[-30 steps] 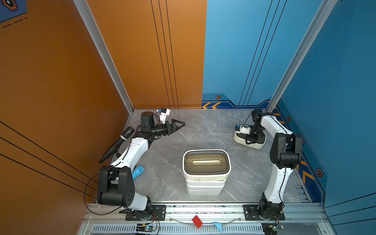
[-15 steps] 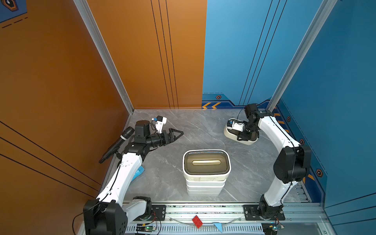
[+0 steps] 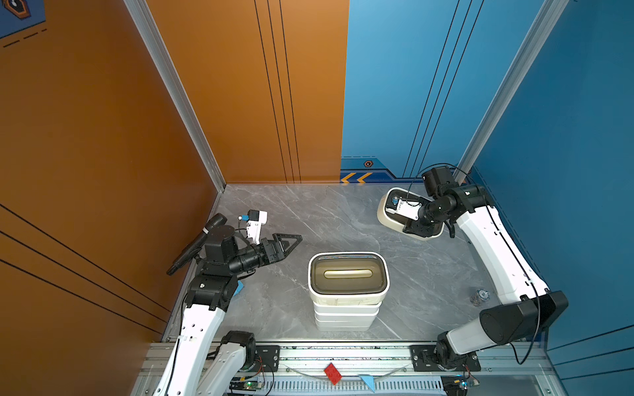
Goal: Stack the tissue boxes
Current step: Pick up the tissue box from the center of the board, then place the tissue box at the tissue box.
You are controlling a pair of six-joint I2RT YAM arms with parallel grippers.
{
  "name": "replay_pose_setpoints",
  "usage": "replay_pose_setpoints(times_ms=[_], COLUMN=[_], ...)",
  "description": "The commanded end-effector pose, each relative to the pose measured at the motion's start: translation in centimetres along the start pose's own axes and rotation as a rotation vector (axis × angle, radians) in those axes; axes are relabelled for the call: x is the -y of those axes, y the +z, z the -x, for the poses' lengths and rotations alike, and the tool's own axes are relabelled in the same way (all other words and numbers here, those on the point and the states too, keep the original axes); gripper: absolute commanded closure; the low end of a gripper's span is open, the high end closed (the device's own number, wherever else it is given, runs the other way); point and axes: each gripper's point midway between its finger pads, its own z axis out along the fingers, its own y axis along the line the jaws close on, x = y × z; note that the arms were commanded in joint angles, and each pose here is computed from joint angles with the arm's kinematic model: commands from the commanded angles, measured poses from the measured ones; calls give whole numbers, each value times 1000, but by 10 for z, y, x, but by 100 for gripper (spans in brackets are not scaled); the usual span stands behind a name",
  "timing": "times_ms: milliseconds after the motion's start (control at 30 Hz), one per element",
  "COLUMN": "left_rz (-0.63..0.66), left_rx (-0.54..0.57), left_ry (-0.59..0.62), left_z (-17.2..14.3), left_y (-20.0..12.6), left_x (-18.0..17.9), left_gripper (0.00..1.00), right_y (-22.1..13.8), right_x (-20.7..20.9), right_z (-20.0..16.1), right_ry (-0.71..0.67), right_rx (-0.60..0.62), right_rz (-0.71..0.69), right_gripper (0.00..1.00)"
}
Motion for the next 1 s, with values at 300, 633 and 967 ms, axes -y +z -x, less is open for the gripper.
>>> replay_pose_setpoints(times_ms=[300, 633, 967], left_rz=[-101, -145, -208], left_rx=[1, -37, -94], left_ry=[-17, -16, 127], left_z=[-1, -14, -32], left_y=[-11, -14, -21], left_x=[38, 48, 60], left_gripper=[2, 2, 2], right_y=[-91, -114, -129], right_x=[-21, -50, -85], right_z=[55, 90, 120], right_ry=[-92, -203, -262], right_rx=[192, 177, 175], right_rz=[-198, -186, -187], right_gripper=[67, 65, 66])
